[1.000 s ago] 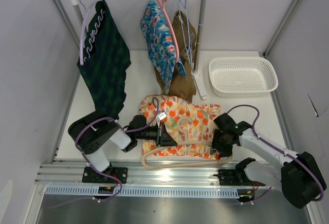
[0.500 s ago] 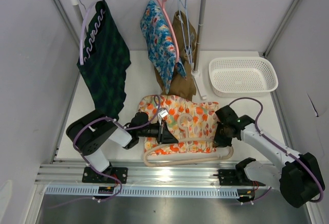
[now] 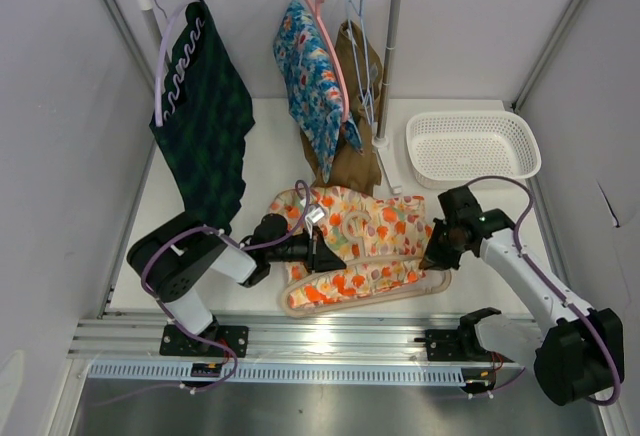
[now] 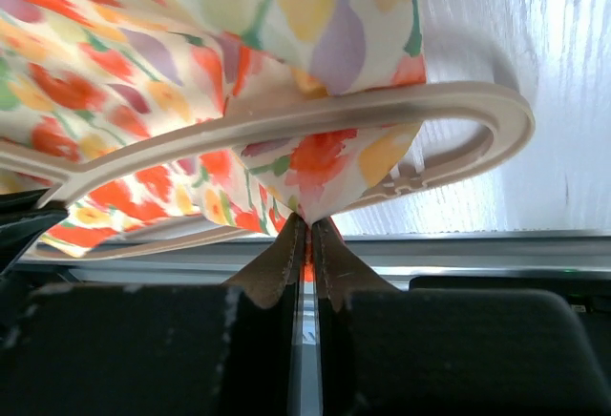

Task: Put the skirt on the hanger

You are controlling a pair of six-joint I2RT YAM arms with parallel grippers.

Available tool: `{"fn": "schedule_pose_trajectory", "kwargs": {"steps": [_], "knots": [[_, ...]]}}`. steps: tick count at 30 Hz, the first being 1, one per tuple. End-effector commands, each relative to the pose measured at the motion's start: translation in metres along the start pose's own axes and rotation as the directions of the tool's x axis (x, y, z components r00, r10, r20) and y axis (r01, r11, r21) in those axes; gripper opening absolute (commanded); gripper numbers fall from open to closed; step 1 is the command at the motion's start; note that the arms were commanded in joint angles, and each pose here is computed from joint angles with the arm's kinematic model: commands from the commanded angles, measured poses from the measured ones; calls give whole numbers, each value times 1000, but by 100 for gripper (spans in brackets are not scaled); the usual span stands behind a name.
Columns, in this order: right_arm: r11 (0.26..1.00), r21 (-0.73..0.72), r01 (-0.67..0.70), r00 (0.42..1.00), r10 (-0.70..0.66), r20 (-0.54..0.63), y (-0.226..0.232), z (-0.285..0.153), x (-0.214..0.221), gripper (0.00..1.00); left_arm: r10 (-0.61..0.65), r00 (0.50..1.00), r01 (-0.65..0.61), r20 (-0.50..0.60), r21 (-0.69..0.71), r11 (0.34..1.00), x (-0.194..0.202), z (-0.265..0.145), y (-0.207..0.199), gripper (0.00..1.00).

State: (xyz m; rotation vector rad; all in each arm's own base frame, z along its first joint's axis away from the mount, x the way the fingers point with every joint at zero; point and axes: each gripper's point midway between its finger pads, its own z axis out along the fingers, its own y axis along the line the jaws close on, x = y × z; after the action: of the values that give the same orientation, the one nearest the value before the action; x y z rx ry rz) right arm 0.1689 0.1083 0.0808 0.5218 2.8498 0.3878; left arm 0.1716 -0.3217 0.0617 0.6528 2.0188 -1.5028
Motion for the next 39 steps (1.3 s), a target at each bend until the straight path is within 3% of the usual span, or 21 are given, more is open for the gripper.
{"fn": "schedule_pose_trajectory", "kwargs": {"steps": [1,24,32,36,39], "knots": [[998,-58,27,998,-23,58,14,-21,-20,3,64,998,-63,24,-33,997,-10,3,10,0],[986,-104,-129,987,138,88,-14,-34,-67,2,160,987,-158,-2,-163,974,-20,-4,30,0],[987,-77,-139,988,144,61,-26,-18,-52,4,201,980,-194,2,-259,946,-33,-8,44,0],[983,-92,-161,985,166,52,-22,-15,-50,14,206,978,-196,11,-263,945,-37,-7,44,0],[987,-82,-136,988,141,62,-17,-13,-46,36,208,978,-198,15,-256,946,-38,-6,42,0]]}}
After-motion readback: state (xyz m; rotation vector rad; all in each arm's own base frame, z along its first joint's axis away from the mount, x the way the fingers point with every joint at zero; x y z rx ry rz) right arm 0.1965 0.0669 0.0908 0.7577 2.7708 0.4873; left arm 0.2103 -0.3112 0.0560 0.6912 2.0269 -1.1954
